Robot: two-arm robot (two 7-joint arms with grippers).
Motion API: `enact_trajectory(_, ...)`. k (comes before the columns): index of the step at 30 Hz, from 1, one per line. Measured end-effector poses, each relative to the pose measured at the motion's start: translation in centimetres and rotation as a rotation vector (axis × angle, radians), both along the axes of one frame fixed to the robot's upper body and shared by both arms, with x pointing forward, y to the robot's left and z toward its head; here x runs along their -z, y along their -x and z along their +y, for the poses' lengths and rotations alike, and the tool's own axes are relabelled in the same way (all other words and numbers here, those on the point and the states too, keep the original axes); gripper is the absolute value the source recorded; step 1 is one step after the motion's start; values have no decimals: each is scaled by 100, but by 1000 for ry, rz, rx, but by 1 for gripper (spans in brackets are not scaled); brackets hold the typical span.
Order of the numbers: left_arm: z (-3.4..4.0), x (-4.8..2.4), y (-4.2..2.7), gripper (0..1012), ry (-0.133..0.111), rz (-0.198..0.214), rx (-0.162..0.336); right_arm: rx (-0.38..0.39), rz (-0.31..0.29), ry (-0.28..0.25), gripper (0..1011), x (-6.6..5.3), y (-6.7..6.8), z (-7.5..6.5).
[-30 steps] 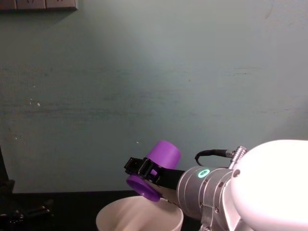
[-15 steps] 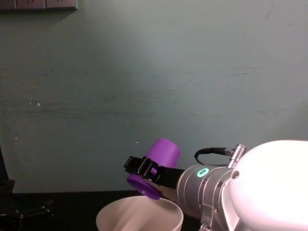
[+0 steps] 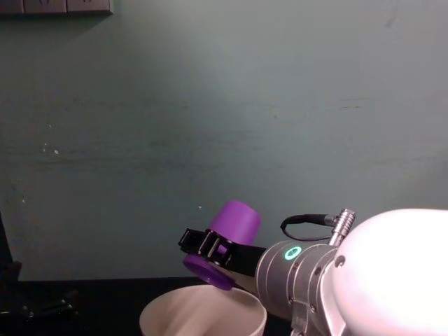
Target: Pick up the cup and pour the mung beans from the cup into the bowl.
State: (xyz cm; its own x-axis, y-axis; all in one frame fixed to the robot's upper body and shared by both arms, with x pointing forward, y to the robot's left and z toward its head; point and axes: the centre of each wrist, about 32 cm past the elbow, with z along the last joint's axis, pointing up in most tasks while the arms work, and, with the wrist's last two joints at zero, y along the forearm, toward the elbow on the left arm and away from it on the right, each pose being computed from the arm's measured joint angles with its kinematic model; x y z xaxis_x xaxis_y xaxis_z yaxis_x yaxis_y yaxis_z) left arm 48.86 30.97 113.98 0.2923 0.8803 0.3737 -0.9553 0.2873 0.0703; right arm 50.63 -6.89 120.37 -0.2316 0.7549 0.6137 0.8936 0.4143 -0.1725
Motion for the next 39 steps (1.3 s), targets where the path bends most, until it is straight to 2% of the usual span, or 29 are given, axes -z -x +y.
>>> enact_trajectory(3, 0, 0, 0, 1000, 0, 0, 0, 1, 2, -4, 735, -2, -2, -3)
enact_trajectory(7, 0, 0, 0, 1000, 0, 0, 0, 3, 24, -61, 735, -28, -16, -29)
enact_trajectory(10, 0, 0, 0, 1000, 0, 0, 0, 19, 58, -170, 735, -87, -40, -77)
enact_trajectory(11, 0, 0, 0, 1000, 0, 0, 0, 28, 79, -239, 735, -131, -52, -104)
enact_trajectory(12, 0, 0, 0, 1000, 0, 0, 0, 33, 89, -275, 735, -157, -60, -119)
enact_trajectory(13, 0, 0, 0, 1000, 0, 0, 0, 41, 112, -341, 734, -196, -72, -148)
enact_trajectory(14, 0, 0, 0, 1000, 0, 0, 0, 41, 112, -341, 735, -196, -72, -148)
enact_trajectory(15, 0, 0, 0, 1000, 0, 0, 0, 50, 138, -411, 735, -242, -87, -183)
enact_trajectory(16, 0, 0, 0, 1000, 0, 0, 0, 55, 150, -446, 734, -264, -96, -201)
enact_trajectory(17, 0, 0, 0, 1000, 0, 0, 0, 61, 177, -516, 734, -310, -111, -237)
enact_trajectory(20, 0, 0, 0, 1000, 0, 0, 0, 69, 214, -599, 734, -364, -131, -288)
enact_trajectory(21, 0, 0, 0, 1000, 0, 0, 0, 73, 239, -657, 734, -400, -145, -327)
enact_trajectory(24, 0, 0, 0, 1000, 0, 0, 0, 78, 275, -737, 735, -453, -165, -383)
enact_trajectory(27, 0, 0, 0, 1000, 0, 0, 0, 79, 329, -865, 735, -523, -195, -471)
enact_trajectory(29, 0, 0, 0, 1000, 0, 0, 0, 78, 347, -915, 735, -547, -207, -512)
enact_trajectory(30, 0, 0, 0, 1000, 0, 0, 0, 75, 369, -968, 735, -568, -217, -548)
enact_trajectory(32, 0, 0, 0, 1000, 0, 0, 0, 71, 390, -1021, 735, -586, -226, -588)
enact_trajectory(33, 0, 0, 0, 1000, 0, 0, 0, 68, 411, -1072, 735, -602, -236, -632)
enact_trajectory(39, 0, 0, 0, 1000, 0, 0, 0, 63, 478, -1240, 735, -623, -244, -795)
